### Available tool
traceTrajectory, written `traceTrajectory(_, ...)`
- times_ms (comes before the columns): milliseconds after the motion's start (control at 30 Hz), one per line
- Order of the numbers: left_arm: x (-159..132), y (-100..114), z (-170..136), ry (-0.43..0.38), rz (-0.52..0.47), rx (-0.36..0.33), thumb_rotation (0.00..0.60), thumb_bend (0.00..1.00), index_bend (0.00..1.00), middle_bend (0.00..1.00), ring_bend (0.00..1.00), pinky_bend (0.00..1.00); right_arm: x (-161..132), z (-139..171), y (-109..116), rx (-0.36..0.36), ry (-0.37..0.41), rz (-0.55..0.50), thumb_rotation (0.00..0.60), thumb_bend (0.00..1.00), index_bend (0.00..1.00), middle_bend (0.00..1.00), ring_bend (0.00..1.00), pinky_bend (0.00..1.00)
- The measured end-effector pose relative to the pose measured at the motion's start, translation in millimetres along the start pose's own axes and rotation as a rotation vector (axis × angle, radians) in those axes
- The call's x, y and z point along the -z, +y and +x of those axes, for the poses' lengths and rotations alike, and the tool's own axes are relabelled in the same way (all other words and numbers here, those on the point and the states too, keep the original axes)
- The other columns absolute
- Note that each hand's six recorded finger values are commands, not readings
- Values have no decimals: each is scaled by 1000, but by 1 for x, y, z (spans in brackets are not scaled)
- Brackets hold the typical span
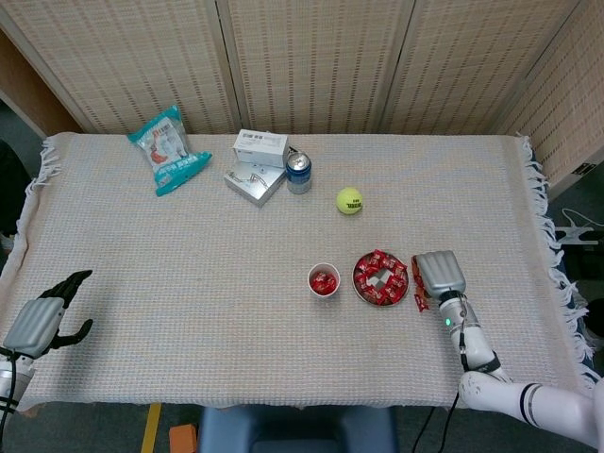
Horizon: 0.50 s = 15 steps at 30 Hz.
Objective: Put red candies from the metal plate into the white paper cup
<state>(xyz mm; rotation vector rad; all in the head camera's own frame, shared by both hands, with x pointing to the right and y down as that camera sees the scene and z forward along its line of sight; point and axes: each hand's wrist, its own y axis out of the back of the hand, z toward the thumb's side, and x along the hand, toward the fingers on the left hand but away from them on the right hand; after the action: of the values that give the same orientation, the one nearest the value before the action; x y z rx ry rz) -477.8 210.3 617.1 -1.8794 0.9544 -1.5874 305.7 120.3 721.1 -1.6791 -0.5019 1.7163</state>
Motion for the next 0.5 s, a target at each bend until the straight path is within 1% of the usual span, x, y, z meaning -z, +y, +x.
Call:
traceTrajectory(100, 0, 0, 0, -1, 1, -1, 600, 382, 0, 29, 137, 245, -3, 9, 16, 44, 17, -21, 600, 186, 545, 856, 797, 1000)
traceTrajectory(200, -1, -1, 1, -2, 3, 4, 600, 383, 0, 30, 137, 245, -13, 19, 33, 80, 54, -57, 600, 186, 539, 856, 797, 1000)
traceTrajectory(333, -1, 1, 0, 0, -4, -3, 600, 385, 0, 31, 137, 246, -42, 31, 63, 135, 138, -98, 600, 186, 521, 856, 797, 1000)
traceTrajectory(433, 1, 4, -1, 6, -14, -13, 600, 386, 0, 31, 137, 246, -67, 33, 81, 171, 196, -93, 600, 186, 522, 856, 797, 1000)
traceTrajectory(500, 4, 6, -1, 11, -20, -19, 600, 384, 0, 33, 137, 246, -83, 32, 88, 181, 225, -85, 600, 186, 521, 856, 797, 1000)
